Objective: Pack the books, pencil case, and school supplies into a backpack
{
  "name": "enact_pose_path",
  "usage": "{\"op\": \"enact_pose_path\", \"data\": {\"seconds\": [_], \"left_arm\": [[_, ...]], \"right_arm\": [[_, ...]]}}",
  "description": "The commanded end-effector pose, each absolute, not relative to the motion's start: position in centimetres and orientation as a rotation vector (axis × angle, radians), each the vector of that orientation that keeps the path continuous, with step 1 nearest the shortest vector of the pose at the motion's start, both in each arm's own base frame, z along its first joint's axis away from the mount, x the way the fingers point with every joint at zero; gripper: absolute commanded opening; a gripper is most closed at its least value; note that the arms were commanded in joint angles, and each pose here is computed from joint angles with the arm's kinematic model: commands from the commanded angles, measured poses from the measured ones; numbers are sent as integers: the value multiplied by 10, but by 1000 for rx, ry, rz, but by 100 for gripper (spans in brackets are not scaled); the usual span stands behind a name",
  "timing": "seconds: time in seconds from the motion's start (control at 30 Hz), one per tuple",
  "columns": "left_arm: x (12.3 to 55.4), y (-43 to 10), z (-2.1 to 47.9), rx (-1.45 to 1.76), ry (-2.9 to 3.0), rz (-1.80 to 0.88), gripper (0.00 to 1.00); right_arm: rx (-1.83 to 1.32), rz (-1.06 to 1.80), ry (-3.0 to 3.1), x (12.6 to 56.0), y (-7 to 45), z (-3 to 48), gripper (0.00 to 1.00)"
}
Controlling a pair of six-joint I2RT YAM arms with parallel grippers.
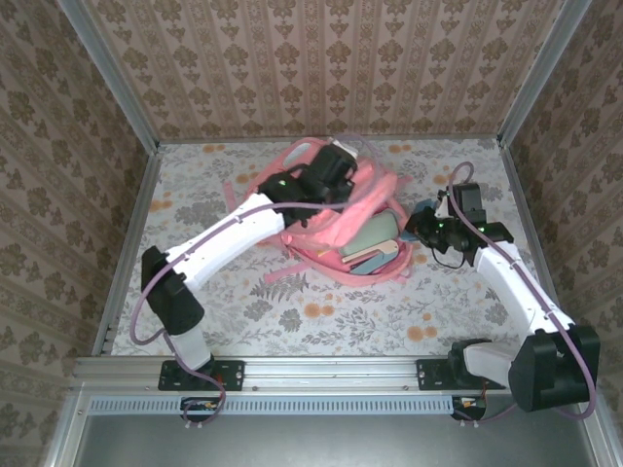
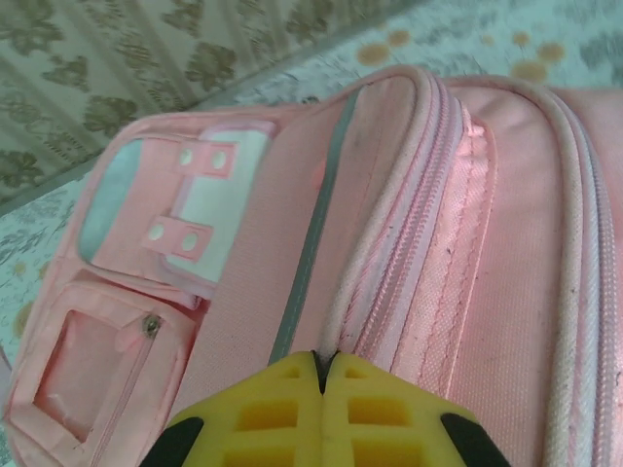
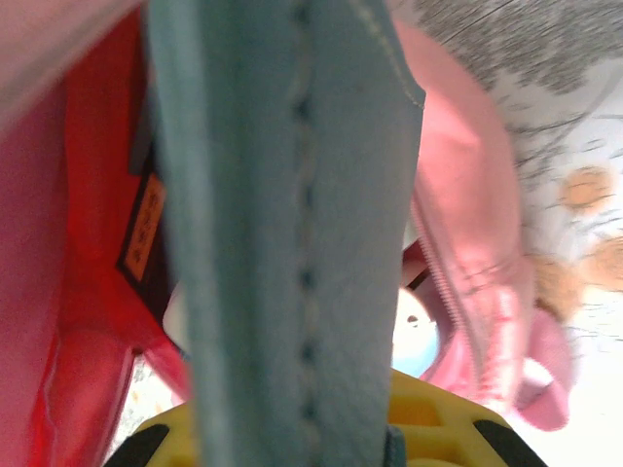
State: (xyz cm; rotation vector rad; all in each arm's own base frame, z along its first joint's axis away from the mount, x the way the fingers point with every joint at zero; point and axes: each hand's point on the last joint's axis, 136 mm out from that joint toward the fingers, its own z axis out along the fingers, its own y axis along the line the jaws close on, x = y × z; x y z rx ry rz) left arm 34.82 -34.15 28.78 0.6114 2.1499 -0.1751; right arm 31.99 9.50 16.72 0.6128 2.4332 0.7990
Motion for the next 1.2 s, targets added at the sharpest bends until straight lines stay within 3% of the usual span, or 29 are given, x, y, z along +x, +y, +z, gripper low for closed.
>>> {"op": "enact_pose_path", "data": {"seconds": [0.0, 0.27, 0.57, 0.7, 0.77, 0.93, 1.17], "left_arm": [[369, -319, 338, 402, 2090, -307, 0], [373, -335, 350, 411, 2084, -403, 0], [369, -341, 350, 421, 2099, -444, 0], [370, -341, 348, 416, 2103, -447, 0], [371, -340, 346, 414, 2108, -438, 0], [372, -338, 342, 410, 2117, -420, 0], [378, -332, 334, 395, 2136, -419, 0]], "right_arm": [[550, 966, 2393, 329, 130, 171, 11], [455, 1276, 2277, 360, 201, 185, 11], [467, 1357, 2274, 417, 243, 183, 14], [447, 1372, 2320, 437, 260, 181, 36], [430, 1347, 2364, 438, 263, 179, 52], [408, 1220, 2414, 426, 247, 174, 60], [422, 1073, 2447, 406, 216, 171, 61]]}}
